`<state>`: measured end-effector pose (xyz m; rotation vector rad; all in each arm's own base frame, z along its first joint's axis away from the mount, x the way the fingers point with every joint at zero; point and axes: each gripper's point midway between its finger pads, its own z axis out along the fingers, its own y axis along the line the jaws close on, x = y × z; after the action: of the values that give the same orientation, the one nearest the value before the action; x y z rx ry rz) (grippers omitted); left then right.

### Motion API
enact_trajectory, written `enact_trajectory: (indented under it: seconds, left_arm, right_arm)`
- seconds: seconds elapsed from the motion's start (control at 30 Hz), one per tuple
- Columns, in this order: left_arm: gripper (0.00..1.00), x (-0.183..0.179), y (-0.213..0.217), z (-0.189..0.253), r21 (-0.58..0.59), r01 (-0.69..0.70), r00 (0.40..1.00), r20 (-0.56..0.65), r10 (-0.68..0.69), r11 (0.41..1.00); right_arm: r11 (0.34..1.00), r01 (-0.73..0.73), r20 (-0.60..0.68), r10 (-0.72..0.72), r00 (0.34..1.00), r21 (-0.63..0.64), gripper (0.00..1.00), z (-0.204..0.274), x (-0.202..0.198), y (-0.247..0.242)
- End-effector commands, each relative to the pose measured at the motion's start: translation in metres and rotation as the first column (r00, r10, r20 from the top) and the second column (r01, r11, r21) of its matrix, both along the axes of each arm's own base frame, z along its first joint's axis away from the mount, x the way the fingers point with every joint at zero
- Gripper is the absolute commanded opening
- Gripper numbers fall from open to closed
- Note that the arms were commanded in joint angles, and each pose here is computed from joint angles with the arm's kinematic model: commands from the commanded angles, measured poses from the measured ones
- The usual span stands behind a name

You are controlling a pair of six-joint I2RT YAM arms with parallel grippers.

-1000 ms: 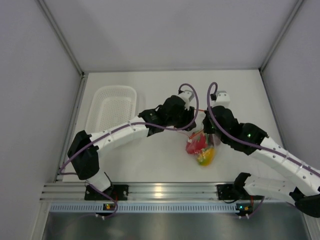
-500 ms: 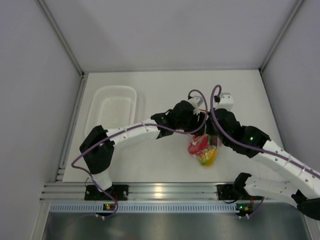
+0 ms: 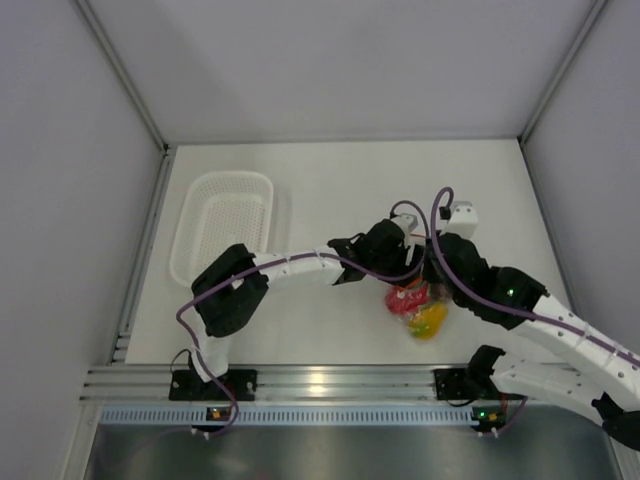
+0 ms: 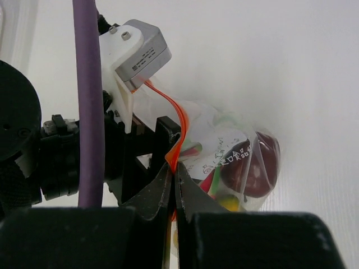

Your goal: Open the zip-top bag and remove the fake food

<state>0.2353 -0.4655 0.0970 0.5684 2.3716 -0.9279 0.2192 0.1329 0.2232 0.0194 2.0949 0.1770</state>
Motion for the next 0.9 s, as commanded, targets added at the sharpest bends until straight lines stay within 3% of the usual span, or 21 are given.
enact_trajectory:
  seconds: [0.0,0.1,0.13,0.3,0.57,0.67,0.7,0.73,0.8,0.83,0.87]
  left_arm:
    - [0.79,-0.013,-0.019,-0.010,0.006,0.057,0.998,-0.005,-0.057,0.998]
    - [0.83,-0.017,-0.023,-0.024,0.033,0.082,0.996,-0.017,-0.082,0.996]
    - [0.92,-0.021,-0.025,-0.031,0.041,0.101,0.995,-0.026,-0.100,0.994]
    - [0.92,-0.041,-0.039,-0.040,0.006,0.175,0.979,-0.110,-0.174,0.985]
    - [0.94,-0.055,-0.044,-0.067,0.029,0.188,0.967,-0.178,-0.180,0.982]
    - [0.77,-0.059,-0.043,-0.072,0.039,0.190,0.966,-0.187,-0.180,0.981]
    - [0.54,-0.060,-0.043,-0.073,0.041,0.185,0.966,-0.189,-0.174,0.982]
    - [0.47,-0.057,-0.043,-0.071,0.044,0.165,0.971,-0.183,-0.155,0.985]
    - [0.41,-0.056,-0.042,-0.069,0.046,0.154,0.974,-0.176,-0.144,0.987]
    - [0.26,-0.054,-0.043,-0.064,0.040,0.143,0.977,-0.167,-0.135,0.989]
    - [0.18,-0.052,-0.043,-0.061,0.039,0.135,0.979,-0.159,-0.128,0.990]
  right_arm:
    - [1.000,0.001,0.004,-0.001,1.000,0.019,0.00,0.000,-0.005,-0.003]
    - [1.000,-0.005,0.005,0.005,1.000,0.020,0.00,-0.003,-0.008,-0.005]
    - [1.000,-0.004,0.004,0.004,1.000,0.018,0.00,-0.005,-0.009,-0.007]
    - [1.000,0.002,0.001,-0.002,1.000,0.001,0.00,-0.009,-0.010,-0.011]
    - [1.000,-0.003,-0.005,0.003,1.000,-0.007,0.00,-0.014,-0.012,-0.013]
    - [1.000,0.003,-0.007,-0.003,1.000,-0.025,0.00,-0.017,-0.012,-0.015]
    - [1.000,0.005,-0.008,-0.005,1.000,-0.029,0.00,-0.018,-0.012,-0.016]
    - [1.000,0.006,-0.007,-0.006,1.000,-0.027,0.00,-0.019,-0.011,-0.015]
    - [1.000,0.000,-0.008,0.000,1.000,-0.027,0.00,-0.020,-0.011,-0.015]
    - [1.000,-0.001,-0.008,0.000,1.000,-0.029,0.00,-0.020,-0.012,-0.015]
    - [1.000,-0.002,-0.004,0.002,1.000,-0.028,0.00,-0.020,-0.012,-0.015]
